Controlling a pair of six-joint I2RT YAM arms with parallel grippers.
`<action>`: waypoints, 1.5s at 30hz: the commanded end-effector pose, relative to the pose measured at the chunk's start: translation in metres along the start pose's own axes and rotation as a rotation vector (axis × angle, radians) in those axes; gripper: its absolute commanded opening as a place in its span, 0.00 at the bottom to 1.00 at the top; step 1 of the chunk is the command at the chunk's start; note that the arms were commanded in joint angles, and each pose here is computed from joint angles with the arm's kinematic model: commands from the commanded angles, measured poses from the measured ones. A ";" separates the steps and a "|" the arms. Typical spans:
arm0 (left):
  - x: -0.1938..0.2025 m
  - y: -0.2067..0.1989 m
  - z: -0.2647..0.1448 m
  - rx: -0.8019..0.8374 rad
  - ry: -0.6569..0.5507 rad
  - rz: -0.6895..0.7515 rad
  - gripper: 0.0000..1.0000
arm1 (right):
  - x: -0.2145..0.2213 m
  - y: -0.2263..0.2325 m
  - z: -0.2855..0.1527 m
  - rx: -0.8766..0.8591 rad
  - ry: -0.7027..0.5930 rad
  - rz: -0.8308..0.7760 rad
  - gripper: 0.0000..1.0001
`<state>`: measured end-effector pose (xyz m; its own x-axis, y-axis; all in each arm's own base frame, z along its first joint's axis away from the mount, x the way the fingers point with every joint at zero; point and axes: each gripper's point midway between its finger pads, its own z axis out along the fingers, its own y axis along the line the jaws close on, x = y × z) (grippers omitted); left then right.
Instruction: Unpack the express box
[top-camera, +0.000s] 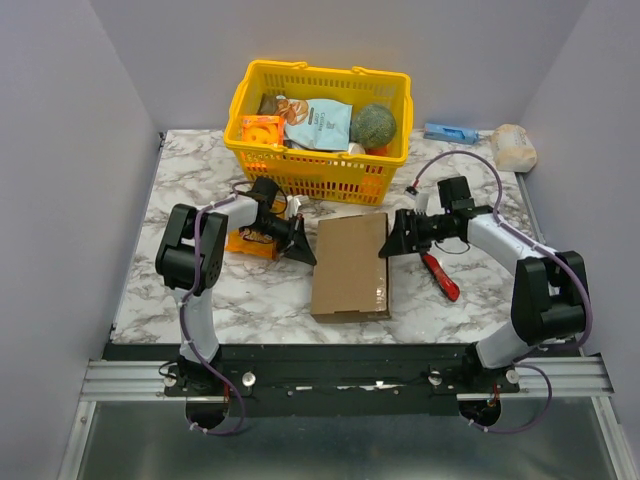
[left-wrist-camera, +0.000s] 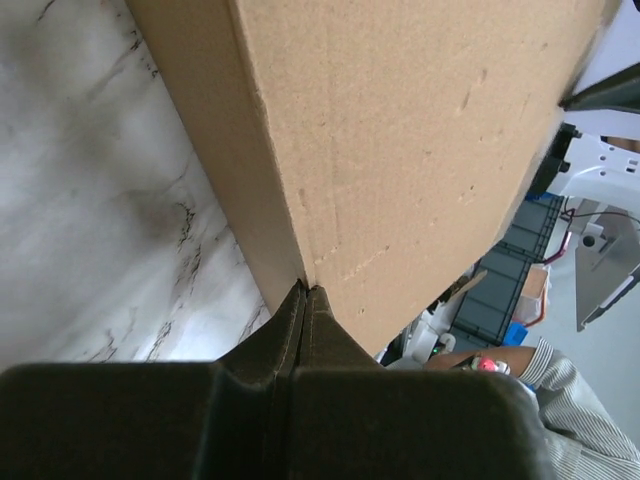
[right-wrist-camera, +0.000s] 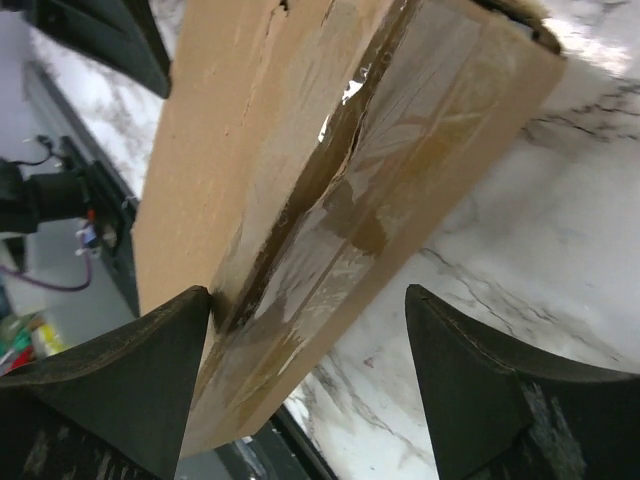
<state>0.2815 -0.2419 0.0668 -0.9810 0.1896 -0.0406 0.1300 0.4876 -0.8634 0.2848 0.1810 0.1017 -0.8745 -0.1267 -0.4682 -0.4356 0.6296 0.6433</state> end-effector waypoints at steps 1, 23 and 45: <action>0.014 0.094 0.004 -0.332 0.039 0.002 0.00 | -0.011 0.036 0.003 -0.239 0.005 0.028 0.86; -0.022 0.083 0.037 -0.311 0.012 0.043 0.09 | -0.060 0.086 0.004 -0.235 -0.007 -0.109 0.81; -0.002 0.053 -0.019 -0.425 -0.010 0.182 0.15 | -0.103 0.031 0.035 0.089 -0.047 -0.326 0.58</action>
<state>0.3001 -0.2290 0.0270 -0.9588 0.2444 -0.1445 0.2779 0.7037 -0.6538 0.3441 0.2462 0.1608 -0.7302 -0.2414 -0.6391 -0.6442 0.5549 0.5264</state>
